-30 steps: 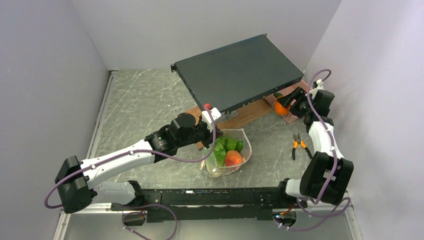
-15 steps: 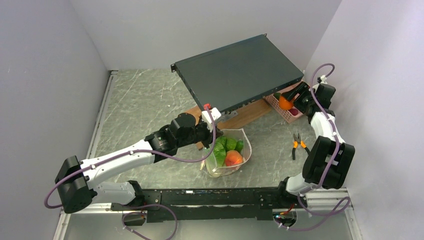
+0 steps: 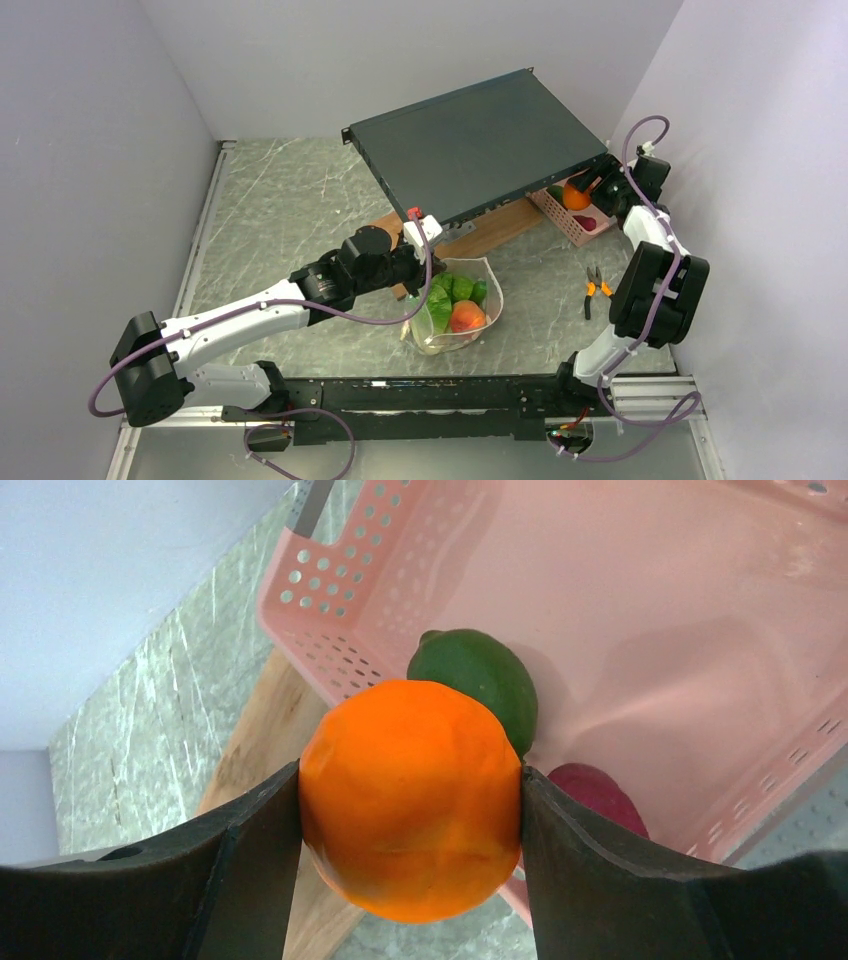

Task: Open the zip-top bag and remove the fake food
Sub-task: Place the fake fruit in the bin.

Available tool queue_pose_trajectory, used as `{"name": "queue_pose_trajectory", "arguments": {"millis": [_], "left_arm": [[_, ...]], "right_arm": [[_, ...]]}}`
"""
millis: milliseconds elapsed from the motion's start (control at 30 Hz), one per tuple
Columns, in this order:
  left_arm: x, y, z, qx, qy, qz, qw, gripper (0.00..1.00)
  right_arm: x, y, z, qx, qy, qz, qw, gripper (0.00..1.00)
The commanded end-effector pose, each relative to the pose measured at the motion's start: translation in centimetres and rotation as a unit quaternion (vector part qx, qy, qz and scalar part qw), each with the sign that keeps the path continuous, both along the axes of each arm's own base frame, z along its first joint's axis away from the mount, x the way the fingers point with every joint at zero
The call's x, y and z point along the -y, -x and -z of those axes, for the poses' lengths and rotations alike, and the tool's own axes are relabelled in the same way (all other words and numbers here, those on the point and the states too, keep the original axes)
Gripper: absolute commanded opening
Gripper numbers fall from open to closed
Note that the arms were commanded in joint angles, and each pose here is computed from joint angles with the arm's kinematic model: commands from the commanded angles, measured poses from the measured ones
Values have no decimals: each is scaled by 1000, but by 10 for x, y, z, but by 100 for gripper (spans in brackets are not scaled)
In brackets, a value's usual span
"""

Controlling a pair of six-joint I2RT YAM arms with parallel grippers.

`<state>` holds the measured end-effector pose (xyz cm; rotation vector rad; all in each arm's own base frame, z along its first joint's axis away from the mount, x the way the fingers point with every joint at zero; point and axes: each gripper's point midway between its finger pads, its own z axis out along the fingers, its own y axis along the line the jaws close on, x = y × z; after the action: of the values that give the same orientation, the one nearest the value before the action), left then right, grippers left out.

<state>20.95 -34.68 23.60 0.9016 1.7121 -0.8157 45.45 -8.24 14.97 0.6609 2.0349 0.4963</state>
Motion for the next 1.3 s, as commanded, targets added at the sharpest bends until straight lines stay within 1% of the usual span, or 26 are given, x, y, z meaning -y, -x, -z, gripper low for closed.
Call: {"name": "queue_pose_trajectory", "arguments": {"millis": [0, 67, 200, 333, 667, 900, 1267], "left_arm": [[-12, -25, -9, 8, 12, -57, 998, 0], [-11, -26, -10, 9, 12, -57, 998, 0], [-10, -27, -9, 8, 11, -58, 998, 0], [-9, -27, -8, 6, 9, -57, 998, 0], [-8, -28, -9, 7, 7, -57, 998, 0], [-8, -27, -9, 7, 7, -55, 998, 0], [-8, -27, -10, 8, 8, -55, 998, 0]], "right_arm": [[16, -23, -30, 46, 26, 9, 999, 19], [17, -26, -30, 46, 29, 8, 998, 20], [22, -30, -23, 40, 39, 10, 998, 27], [27, -33, -18, 33, 49, 11, 998, 36], [31, -36, -11, 25, 57, 7, 998, 61], [32, -35, -8, 21, 63, 7, 998, 76], [32, -32, -7, 17, 64, 6, 998, 86]]}}
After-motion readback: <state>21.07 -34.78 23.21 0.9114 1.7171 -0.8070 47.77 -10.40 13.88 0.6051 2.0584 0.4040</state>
